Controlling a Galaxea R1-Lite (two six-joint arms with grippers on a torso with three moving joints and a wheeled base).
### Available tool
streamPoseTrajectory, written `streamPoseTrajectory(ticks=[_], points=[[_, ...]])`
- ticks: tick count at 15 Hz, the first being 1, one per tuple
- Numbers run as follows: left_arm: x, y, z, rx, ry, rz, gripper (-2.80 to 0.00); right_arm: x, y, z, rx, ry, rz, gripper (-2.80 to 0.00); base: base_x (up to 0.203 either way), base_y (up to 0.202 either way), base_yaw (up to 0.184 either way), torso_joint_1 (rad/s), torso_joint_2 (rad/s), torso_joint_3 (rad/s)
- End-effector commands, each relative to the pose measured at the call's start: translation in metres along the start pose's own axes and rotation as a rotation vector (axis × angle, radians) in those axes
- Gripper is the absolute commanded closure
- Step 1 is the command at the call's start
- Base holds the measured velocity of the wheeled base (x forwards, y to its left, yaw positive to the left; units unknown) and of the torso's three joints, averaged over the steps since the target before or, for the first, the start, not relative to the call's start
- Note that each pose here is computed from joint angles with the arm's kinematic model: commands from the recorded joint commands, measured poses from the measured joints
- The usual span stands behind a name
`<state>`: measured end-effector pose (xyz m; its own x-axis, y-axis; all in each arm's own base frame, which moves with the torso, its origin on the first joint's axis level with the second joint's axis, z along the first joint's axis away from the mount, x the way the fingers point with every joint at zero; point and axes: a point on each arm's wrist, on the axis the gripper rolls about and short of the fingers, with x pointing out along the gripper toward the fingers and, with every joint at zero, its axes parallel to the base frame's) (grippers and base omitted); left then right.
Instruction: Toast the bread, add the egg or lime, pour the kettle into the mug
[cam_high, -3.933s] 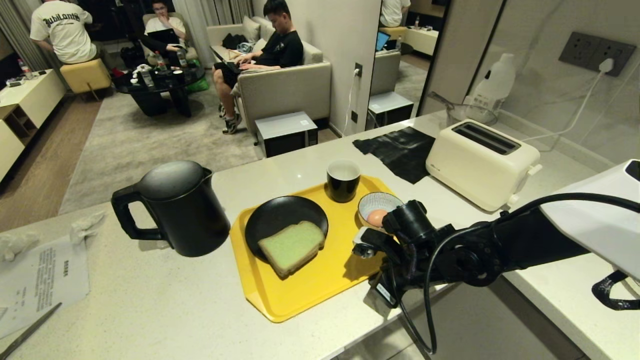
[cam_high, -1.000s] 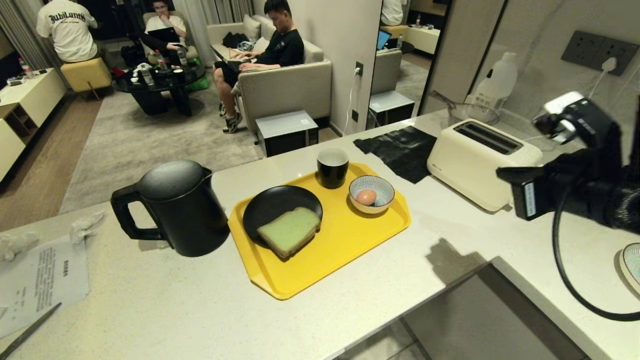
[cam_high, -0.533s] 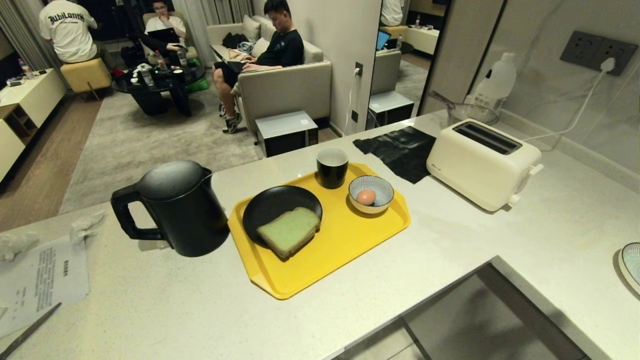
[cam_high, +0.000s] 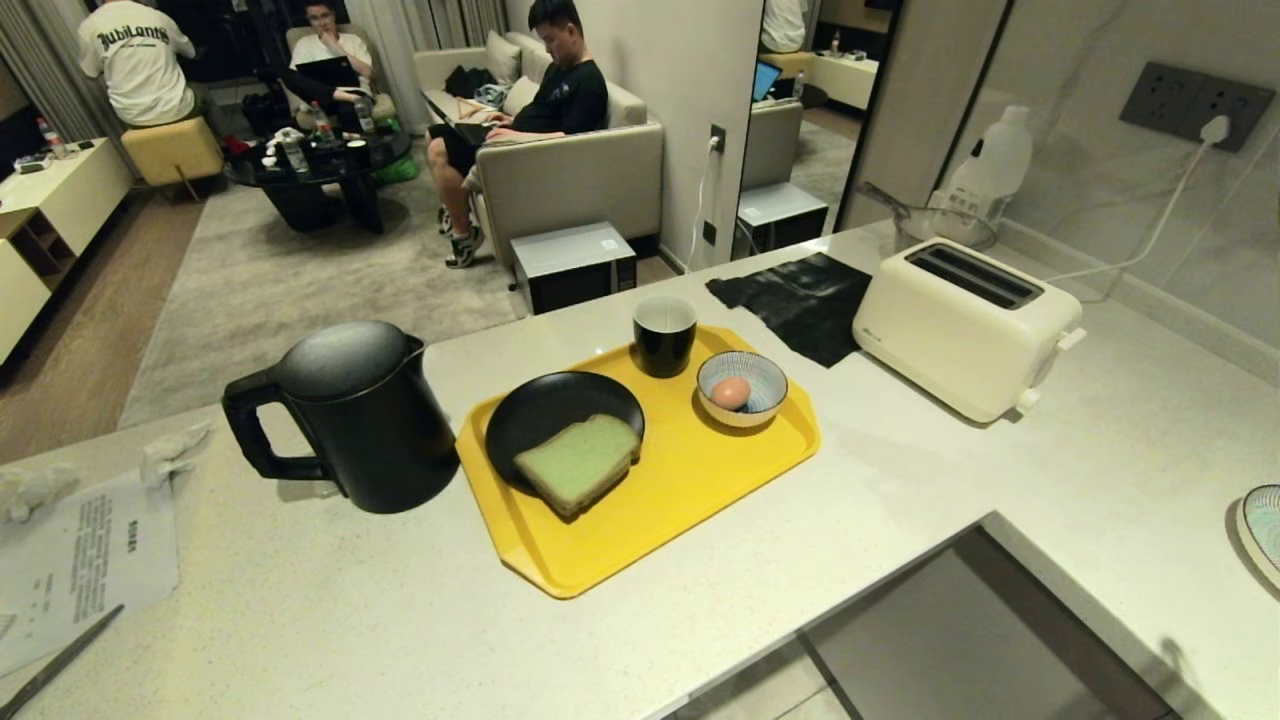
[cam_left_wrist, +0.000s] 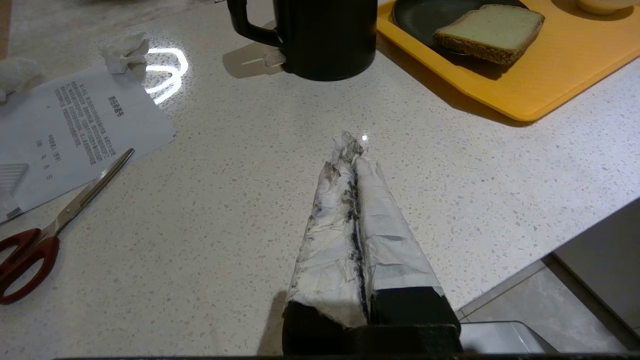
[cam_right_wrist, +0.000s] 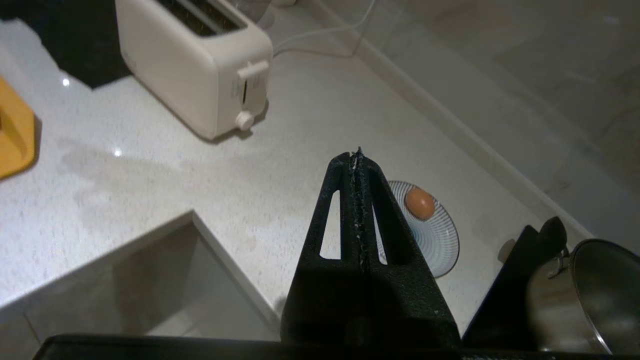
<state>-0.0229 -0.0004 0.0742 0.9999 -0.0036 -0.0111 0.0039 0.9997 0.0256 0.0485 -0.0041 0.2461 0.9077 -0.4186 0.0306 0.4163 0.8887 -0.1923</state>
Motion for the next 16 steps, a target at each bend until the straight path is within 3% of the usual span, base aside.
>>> streamPoseTrajectory(ticks=[1,4,6,10,16], points=[[0.0,0.0,0.0,0.0,0.0,0.001,0.0,-0.015,-0.006,-0.021,-0.018,0.016,0.093,0.0,0.0,0.0,0.0,0.0,0.0,0.0],[0.0,0.0,0.0,0.0,0.0,0.001,0.0,-0.049,-0.004,-0.073,-0.017,0.016,0.345,0.0,0.0,0.0,0.0,0.0,0.0,0.0],[0.0,0.0,0.0,0.0,0.0,0.001,0.0,-0.054,0.003,-0.111,-0.025,0.089,0.418,0.0,0.0,0.0,0.0,0.0,0.0,0.0],[0.0,0.0,0.0,-0.001,0.0,0.001,0.0,-0.062,0.009,-0.159,0.063,0.143,0.45,0.0,0.0,0.0,0.0,0.0,0.0,0.0],[0.0,0.0,0.0,-0.001,0.0,0.001,0.0,-0.074,0.007,-0.17,0.084,0.004,0.486,0.0,0.0,0.0,0.0,0.0,0.0,0.0]])
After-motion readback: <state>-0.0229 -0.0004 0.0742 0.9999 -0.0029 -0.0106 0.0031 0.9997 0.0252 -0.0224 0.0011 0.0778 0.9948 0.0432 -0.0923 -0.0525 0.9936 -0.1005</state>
